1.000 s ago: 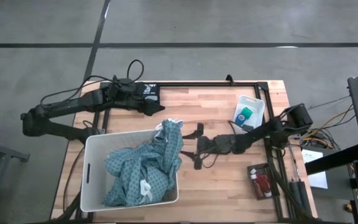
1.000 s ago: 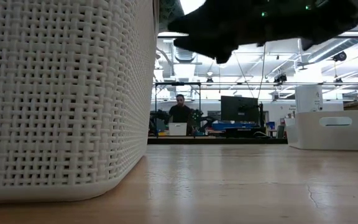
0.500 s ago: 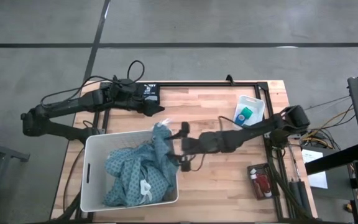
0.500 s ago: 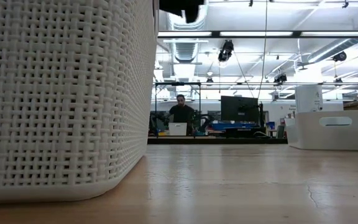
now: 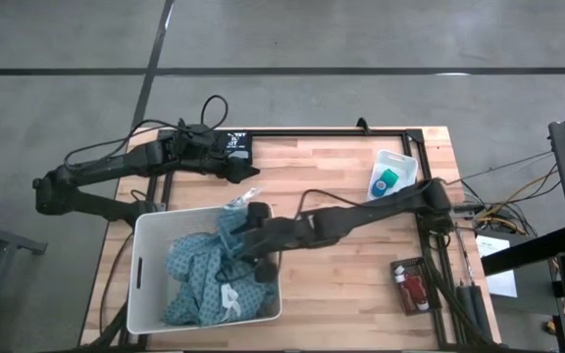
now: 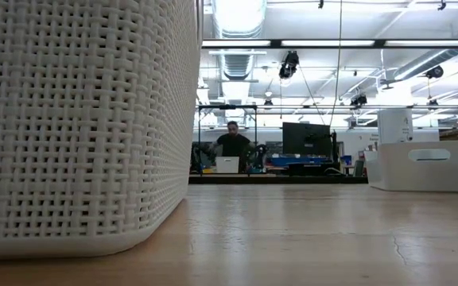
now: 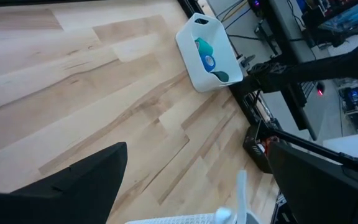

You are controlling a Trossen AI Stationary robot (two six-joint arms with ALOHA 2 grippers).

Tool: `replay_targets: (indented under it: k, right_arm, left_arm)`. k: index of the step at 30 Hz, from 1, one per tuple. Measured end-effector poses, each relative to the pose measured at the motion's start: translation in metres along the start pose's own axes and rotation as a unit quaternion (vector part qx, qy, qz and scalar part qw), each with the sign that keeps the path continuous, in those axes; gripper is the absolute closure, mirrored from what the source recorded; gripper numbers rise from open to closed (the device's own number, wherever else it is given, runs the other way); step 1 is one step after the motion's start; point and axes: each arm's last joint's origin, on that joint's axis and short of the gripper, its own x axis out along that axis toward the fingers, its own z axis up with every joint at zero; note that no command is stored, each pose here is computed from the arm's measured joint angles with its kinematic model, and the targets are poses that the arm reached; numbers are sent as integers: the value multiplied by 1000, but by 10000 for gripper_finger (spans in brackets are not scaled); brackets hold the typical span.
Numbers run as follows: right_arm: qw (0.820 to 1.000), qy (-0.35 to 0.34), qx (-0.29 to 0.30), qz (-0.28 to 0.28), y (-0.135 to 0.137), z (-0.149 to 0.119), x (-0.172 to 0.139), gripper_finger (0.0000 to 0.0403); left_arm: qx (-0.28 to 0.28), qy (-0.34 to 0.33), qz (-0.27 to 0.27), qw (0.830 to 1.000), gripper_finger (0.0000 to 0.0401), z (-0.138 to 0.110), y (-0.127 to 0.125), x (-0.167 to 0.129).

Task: Pick & Place Medicine items
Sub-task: Put the blue patient gown into the big white bin

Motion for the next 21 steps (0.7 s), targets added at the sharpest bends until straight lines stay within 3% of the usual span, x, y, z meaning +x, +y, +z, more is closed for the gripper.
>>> replay_targets:
  k: [9, 21]
  right_arm:
    - [992, 126, -23, 11, 6, 6, 35, 104]
    - [982, 185, -39, 3, 13, -19, 66, 98]
  left_arm:
    - [0, 0, 0, 1000, 8, 0, 0, 0]
    - [1, 0, 0, 1000, 8, 0, 0, 0]
